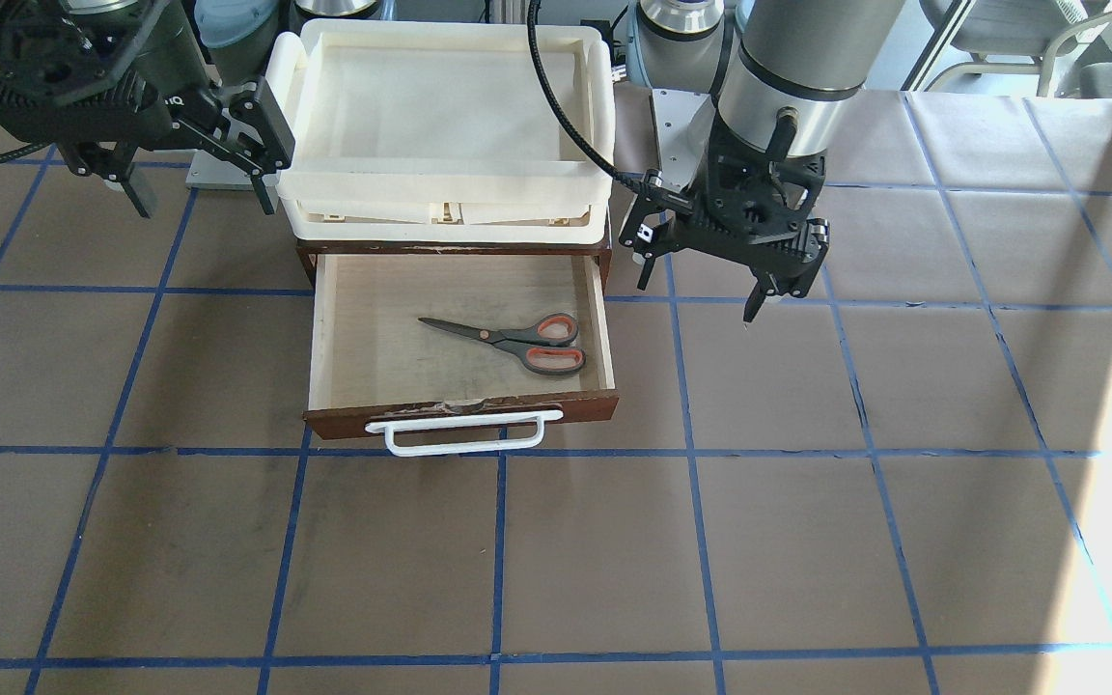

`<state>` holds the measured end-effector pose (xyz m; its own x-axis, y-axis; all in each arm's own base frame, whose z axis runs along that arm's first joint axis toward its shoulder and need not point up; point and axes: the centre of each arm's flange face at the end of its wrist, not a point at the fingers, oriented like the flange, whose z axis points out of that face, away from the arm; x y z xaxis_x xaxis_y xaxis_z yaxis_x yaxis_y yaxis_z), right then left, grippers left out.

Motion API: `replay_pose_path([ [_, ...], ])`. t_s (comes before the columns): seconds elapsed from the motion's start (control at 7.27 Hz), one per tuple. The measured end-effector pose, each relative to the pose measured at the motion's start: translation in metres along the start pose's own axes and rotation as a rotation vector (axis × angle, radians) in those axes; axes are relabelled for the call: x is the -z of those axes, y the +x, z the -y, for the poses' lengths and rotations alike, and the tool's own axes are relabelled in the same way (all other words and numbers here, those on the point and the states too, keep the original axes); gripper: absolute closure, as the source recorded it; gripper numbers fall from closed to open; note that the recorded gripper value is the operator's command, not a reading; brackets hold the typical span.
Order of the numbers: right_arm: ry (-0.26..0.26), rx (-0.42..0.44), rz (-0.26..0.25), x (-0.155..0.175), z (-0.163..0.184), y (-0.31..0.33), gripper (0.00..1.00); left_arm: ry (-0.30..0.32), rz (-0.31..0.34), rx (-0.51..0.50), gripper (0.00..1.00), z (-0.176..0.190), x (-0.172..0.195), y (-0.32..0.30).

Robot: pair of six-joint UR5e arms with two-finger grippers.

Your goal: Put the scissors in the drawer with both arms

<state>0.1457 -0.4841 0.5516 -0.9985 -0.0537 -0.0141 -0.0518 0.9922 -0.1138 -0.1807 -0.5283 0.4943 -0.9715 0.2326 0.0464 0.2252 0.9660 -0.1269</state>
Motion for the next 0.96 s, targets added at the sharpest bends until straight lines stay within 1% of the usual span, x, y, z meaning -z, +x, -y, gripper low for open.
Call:
replay_pose_path([
  [0.14, 0.0, 0.0, 0.0, 0.0, 0.0, 0.0, 0.0, -0.003, 0.007, 0.085, 0.0, -0.001, 0.002, -0.027],
  [0.28, 0.0, 0.001, 0.001, 0.0, 0.0, 0.0, 0.0, 0.0, 0.013, 0.141, 0.0, -0.004, 0.007, -0.049],
  [0.41, 0.0, 0.0, 0.002, -0.001, 0.0, 0.0, 0.0, 0.008, 0.018, 0.17, 0.0, -0.008, 0.014, -0.062],
  [0.69, 0.0, -0.001, 0.003, -0.001, 0.001, 0.0, 0.0, 0.026, 0.023, 0.185, 0.0, -0.018, 0.027, -0.066],
  [0.96, -0.002, -0.001, 0.002, -0.002, 0.001, 0.0, 0.0, 0.025, 0.022, 0.191, 0.0, -0.027, 0.025, -0.066],
])
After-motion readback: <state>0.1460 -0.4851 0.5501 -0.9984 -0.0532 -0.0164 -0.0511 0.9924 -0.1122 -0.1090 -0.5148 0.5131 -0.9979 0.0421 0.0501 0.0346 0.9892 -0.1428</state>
